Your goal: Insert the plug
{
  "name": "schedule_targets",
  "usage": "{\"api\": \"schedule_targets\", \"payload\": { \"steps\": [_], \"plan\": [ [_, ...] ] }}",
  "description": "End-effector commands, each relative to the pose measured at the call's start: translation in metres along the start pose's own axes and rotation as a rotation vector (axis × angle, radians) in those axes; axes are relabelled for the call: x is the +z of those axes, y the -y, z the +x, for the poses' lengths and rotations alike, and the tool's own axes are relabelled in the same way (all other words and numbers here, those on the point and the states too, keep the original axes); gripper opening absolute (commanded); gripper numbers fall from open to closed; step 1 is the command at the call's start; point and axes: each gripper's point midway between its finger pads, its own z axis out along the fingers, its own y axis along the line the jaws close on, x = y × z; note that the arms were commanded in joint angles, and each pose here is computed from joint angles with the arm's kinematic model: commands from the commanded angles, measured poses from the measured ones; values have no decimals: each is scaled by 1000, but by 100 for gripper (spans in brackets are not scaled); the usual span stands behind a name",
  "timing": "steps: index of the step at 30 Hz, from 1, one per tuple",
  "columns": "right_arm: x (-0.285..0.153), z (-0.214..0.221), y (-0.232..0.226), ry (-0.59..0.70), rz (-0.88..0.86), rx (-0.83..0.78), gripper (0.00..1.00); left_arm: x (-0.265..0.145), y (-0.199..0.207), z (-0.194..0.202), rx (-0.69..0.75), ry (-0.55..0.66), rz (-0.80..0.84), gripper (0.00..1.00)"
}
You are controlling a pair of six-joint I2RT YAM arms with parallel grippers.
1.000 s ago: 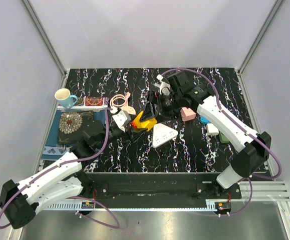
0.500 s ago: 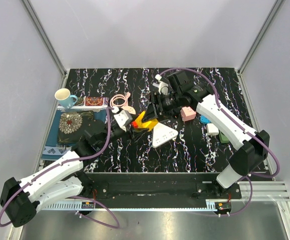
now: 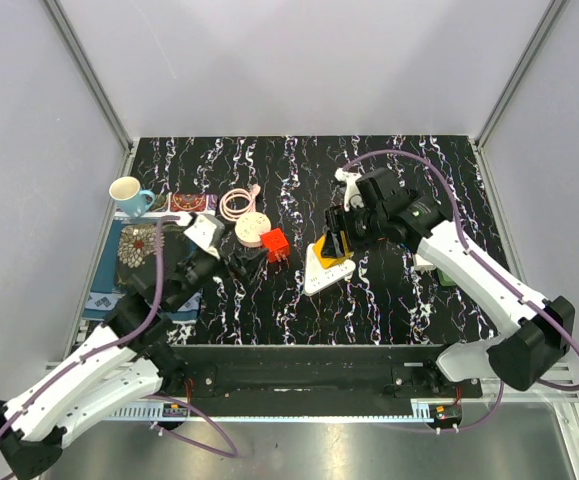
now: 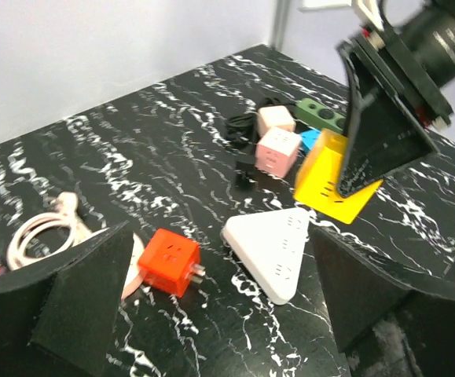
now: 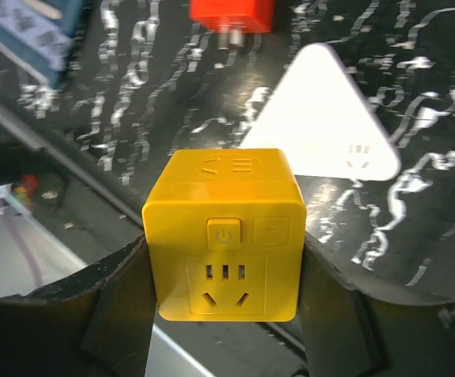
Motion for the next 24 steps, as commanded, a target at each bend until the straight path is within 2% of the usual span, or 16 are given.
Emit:
{"api": "schedule_targets", "payload": {
  "steps": [1,2,5,10,17,24],
  "plan": [
    [-2,-21,39,161,184,-123,0,-31,-44,-5,-57,-63,-272,99],
    [5,-9,45,150,189,-130,0,-35,-47,-1,-64,-85,-296,99],
    [10,-11,59,224,225,-190,0,-48,-57,11,-90,-158,-363,99],
    [28,9,79,195,268,-232,0,-54,-56,41,-126,-259,-361,99],
    [51,16,89,149,227,-256,0,-57,-64,62,-112,-321,-389,99],
    [61,27,104,119,180,-201,0,-54,-74,86,-104,-367,-442,99]
  ]
}}
